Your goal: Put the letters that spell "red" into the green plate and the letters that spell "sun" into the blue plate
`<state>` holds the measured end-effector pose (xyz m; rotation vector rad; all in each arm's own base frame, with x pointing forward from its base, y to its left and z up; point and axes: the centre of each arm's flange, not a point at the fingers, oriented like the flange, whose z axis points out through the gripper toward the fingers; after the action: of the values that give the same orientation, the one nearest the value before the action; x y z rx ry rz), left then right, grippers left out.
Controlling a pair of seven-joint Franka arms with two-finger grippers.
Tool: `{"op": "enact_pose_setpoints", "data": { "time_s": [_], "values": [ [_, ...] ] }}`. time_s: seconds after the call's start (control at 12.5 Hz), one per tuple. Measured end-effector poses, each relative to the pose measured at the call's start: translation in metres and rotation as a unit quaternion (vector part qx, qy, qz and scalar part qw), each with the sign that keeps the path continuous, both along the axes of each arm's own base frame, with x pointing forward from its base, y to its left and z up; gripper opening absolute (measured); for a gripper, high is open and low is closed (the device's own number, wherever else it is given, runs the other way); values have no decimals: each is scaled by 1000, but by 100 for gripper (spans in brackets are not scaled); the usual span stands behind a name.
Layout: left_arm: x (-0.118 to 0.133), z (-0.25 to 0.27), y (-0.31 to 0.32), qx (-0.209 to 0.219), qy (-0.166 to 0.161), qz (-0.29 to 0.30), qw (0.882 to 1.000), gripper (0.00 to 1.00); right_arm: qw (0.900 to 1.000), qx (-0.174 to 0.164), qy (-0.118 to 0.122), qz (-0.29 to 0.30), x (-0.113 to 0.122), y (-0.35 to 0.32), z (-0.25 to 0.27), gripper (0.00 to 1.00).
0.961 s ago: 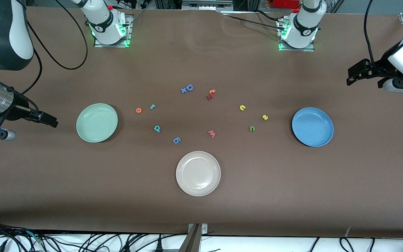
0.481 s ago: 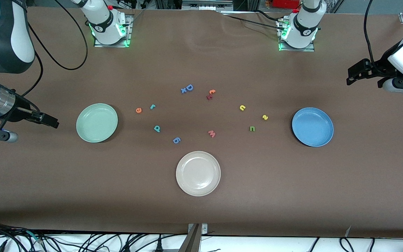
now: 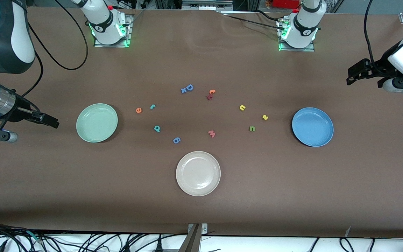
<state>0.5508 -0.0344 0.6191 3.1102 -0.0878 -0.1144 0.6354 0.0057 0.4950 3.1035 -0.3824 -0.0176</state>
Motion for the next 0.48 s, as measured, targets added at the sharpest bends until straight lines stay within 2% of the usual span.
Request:
{"op": "enact_pose_setpoints", "data": {
  "time_s": [0.48],
  "values": [
    [0, 0, 0, 0, 0, 0, 1000, 100, 1000, 0, -1, 0, 2, 0, -4, 100]
  ]
}}
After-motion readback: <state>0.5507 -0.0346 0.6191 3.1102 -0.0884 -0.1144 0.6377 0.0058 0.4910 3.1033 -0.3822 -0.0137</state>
